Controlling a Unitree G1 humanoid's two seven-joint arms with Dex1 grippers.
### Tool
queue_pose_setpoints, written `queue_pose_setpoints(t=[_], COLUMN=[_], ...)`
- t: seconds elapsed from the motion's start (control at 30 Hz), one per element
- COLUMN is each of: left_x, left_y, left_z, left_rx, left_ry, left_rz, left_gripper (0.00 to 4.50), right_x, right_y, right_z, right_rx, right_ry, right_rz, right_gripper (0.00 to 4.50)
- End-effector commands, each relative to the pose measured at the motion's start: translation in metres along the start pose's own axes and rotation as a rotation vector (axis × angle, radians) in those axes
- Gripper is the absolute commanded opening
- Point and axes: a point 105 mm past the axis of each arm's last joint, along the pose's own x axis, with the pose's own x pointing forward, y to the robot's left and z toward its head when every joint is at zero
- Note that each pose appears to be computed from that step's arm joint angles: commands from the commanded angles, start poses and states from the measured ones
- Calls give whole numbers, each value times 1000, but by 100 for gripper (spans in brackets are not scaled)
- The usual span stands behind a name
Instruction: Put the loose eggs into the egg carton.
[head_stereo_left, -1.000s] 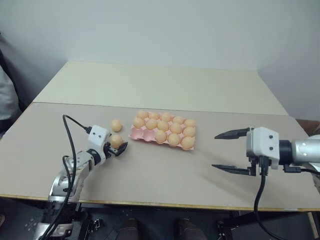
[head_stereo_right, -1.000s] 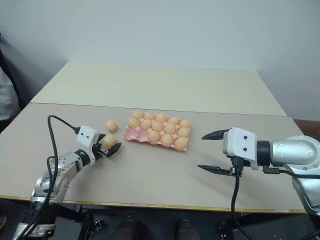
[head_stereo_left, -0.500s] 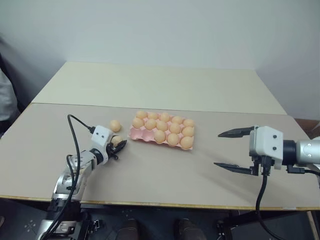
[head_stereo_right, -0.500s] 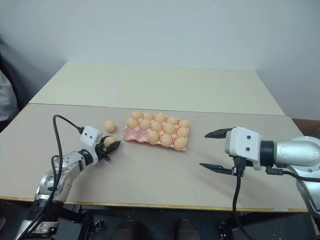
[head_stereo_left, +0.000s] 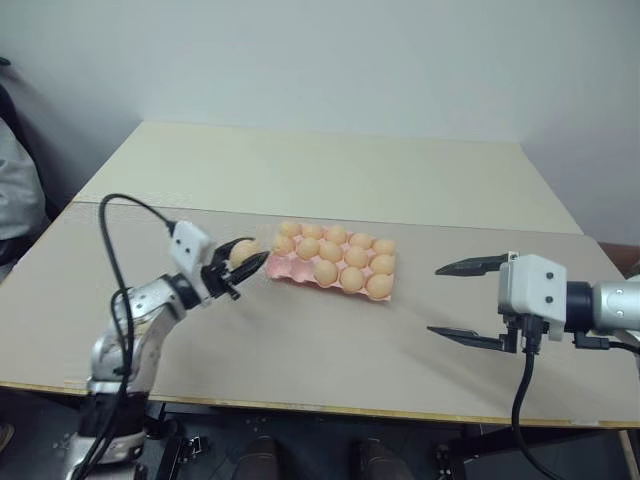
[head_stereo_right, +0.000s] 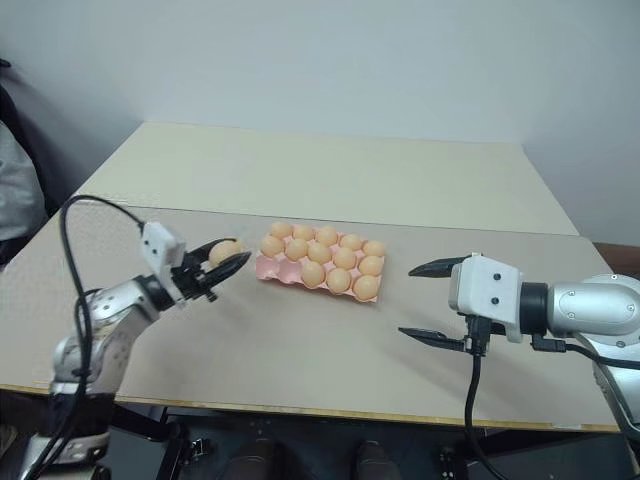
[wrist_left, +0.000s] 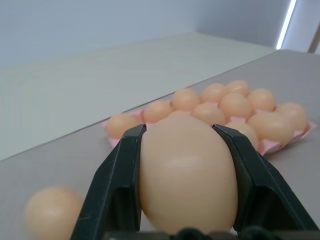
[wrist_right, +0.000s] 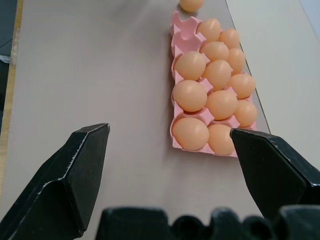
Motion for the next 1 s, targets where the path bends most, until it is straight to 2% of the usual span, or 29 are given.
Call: queue_pose_setpoints(t=[0.03, 0.2, 0.4, 0.67, 0.7, 0.83, 1.0], left_x=[26, 51, 60, 58, 58, 49, 11], left_y=[-5, -10, -11, -11, -10, -9, 1], left_z=[-5, -15, -17, -15, -16, -8, 1], left_rx=[12, 18, 19, 42, 46, 60, 72], left_ry=[-4, 1, -17, -33, -28, -52, -53], left_rz=[-55, -109, -135, -138, -128, -123, -44], left_gripper=[180, 180, 180, 433, 448, 448, 448], right_x=[-3, 0, -2, -4, -4, -3, -3], right_y=[-3, 1, 5, 5, 5, 3, 2], right_z=[9, 11, 9, 8, 8, 8, 8], right_rx=[-28, -28, -24, -20, -21, -27, -33], right_ry=[-12, -14, 8, 20, 20, 15, 10], right_rz=[-43, -62, -94, -103, -102, -94, -79], right_gripper=[450, 450, 450, 450, 450, 450, 450])
